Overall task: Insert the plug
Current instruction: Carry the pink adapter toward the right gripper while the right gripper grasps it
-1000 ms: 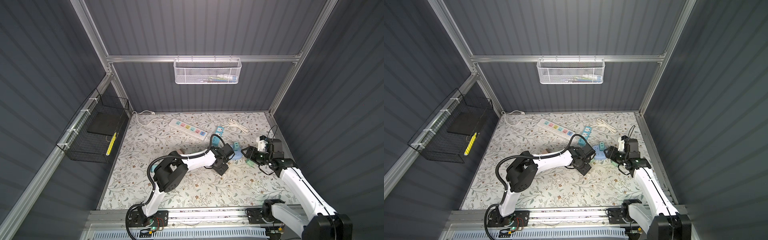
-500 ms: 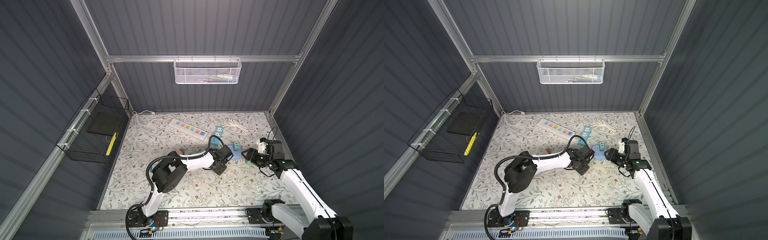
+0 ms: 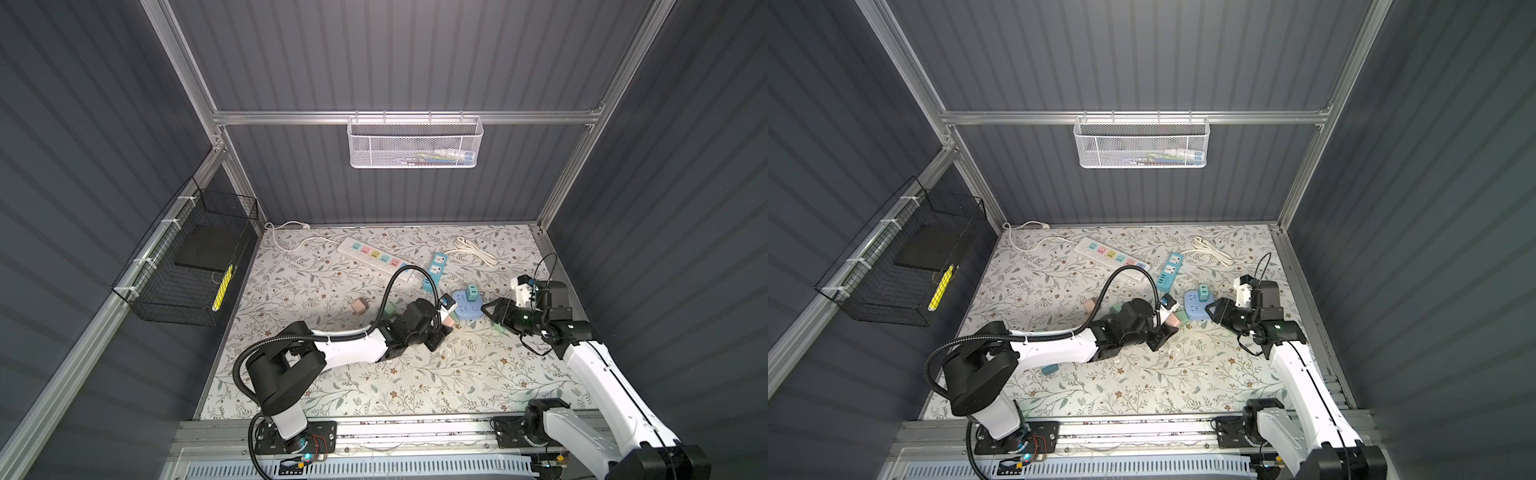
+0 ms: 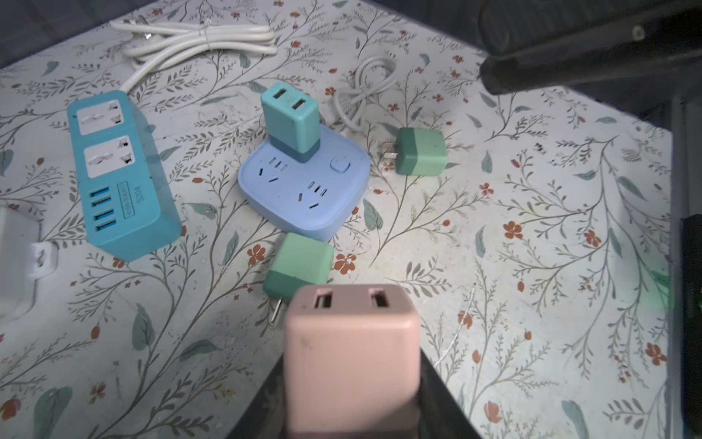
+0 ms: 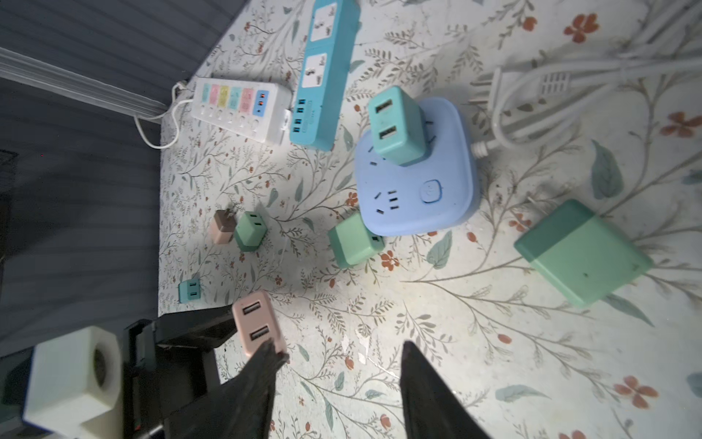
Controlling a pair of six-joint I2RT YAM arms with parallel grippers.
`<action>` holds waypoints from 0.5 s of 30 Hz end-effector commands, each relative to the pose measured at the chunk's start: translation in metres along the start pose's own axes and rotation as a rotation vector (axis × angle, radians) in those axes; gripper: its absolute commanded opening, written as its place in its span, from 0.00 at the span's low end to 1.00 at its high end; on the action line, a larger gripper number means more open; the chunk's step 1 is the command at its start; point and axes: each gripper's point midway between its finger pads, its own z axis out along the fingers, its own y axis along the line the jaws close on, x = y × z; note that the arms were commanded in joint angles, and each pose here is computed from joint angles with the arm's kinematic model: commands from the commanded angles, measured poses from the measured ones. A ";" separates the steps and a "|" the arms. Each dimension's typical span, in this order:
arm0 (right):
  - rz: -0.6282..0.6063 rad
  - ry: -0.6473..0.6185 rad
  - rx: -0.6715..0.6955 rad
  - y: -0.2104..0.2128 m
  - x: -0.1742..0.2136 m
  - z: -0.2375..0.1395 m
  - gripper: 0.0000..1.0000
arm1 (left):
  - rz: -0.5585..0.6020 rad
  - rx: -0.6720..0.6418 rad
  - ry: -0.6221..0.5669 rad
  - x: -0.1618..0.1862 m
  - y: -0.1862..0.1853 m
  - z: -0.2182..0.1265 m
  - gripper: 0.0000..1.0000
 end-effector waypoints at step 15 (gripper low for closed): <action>-0.212 -0.054 -0.159 0.094 -0.016 0.002 0.54 | -0.161 0.166 -0.318 -0.074 0.008 -0.011 0.27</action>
